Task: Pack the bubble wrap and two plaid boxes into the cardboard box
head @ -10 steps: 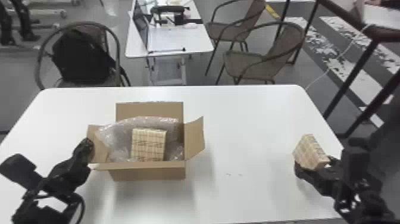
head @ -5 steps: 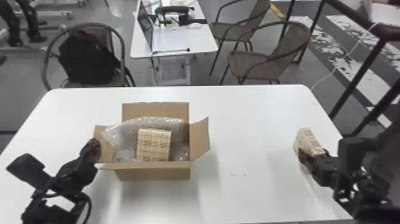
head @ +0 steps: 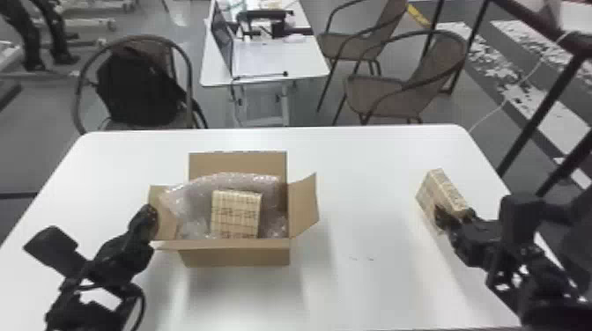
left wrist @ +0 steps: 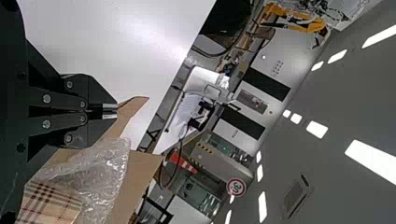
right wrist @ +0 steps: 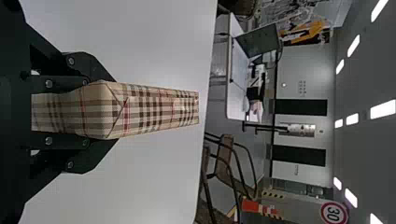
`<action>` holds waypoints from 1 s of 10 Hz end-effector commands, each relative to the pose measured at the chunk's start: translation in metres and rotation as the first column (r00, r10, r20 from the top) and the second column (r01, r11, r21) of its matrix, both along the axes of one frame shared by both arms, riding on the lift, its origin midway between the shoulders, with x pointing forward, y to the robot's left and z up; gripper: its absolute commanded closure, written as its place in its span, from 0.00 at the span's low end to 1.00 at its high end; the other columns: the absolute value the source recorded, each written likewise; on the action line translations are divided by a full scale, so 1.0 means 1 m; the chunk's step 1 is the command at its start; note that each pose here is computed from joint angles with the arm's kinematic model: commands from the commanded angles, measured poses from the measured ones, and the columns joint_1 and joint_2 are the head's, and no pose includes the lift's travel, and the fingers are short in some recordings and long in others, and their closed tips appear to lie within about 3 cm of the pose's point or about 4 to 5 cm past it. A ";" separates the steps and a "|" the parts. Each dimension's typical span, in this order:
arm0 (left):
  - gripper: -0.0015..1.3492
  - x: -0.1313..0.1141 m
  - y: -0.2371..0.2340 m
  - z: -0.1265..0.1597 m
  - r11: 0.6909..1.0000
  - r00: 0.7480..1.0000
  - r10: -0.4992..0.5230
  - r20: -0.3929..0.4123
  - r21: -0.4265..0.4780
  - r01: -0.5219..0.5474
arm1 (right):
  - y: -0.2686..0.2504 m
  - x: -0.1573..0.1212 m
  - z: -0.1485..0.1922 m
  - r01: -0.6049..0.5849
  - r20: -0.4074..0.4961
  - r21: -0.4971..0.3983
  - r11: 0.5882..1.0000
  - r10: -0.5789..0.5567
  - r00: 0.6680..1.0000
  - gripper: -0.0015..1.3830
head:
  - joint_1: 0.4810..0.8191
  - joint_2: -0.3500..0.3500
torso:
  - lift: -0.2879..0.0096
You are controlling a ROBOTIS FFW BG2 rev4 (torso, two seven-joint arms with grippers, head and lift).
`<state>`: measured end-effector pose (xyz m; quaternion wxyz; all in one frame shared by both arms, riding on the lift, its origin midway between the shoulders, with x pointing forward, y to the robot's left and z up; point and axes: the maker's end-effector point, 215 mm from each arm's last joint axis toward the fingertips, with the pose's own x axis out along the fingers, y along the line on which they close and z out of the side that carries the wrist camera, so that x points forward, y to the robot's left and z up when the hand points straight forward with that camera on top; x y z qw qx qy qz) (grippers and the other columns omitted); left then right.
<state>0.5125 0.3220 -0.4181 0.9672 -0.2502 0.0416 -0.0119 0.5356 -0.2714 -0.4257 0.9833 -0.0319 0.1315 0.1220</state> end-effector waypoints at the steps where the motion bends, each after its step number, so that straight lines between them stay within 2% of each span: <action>1: 0.90 0.001 -0.003 0.001 1.000 1.000 -0.003 0.002 -0.003 0.003 | 0.077 0.014 0.065 -0.127 0.088 0.094 0.987 0.119 0.989 0.75 | 0.63 0.57 | 0.68; 2: 0.90 0.002 -0.004 0.000 1.000 1.000 -0.005 0.000 -0.005 0.005 | 0.120 0.020 0.108 -0.217 0.150 0.119 0.969 0.199 0.969 0.75 | 0.63 0.61 | 0.68; 3: 0.90 0.005 -0.009 0.000 1.000 1.000 -0.013 0.003 -0.009 0.013 | 0.156 0.021 0.141 -0.299 0.186 0.126 0.946 0.273 0.944 0.75 | 0.63 0.69 | 0.68; 4: 0.90 0.007 -0.014 0.001 1.000 1.000 -0.021 0.003 -0.012 0.021 | 0.191 0.017 0.161 -0.384 0.207 0.159 0.910 0.349 0.914 0.75 | 0.63 0.75 | 0.68; 5: 0.90 0.008 -0.017 -0.002 1.000 1.000 -0.027 -0.001 -0.015 0.027 | 0.221 0.011 0.164 -0.462 0.176 0.196 0.865 0.432 0.885 0.75 | 0.63 0.80 | 0.68; 6: 0.90 0.011 -0.021 -0.001 0.999 0.999 -0.033 0.001 -0.019 0.033 | 0.250 0.002 0.149 -0.535 0.110 0.271 0.800 0.527 0.843 0.75 | 0.63 0.83 | 0.68; 7: 0.90 0.013 -0.024 0.001 0.999 0.999 -0.037 0.004 -0.023 0.038 | 0.272 -0.009 0.125 -0.570 0.041 0.364 0.736 0.599 0.800 0.75 | 0.63 0.88 | 0.68; 8: 0.90 0.014 -0.028 0.001 0.999 0.999 -0.044 0.006 -0.030 0.044 | 0.290 -0.020 0.110 -0.585 0.000 0.426 0.690 0.646 0.763 0.75 | 0.63 0.92 | 0.68; 10: 0.90 0.020 -0.049 0.001 0.995 0.997 -0.077 0.007 -0.058 0.077 | 0.317 -0.038 0.093 -0.607 -0.045 0.512 0.608 0.725 0.688 0.75 | 0.63 0.96 | 0.68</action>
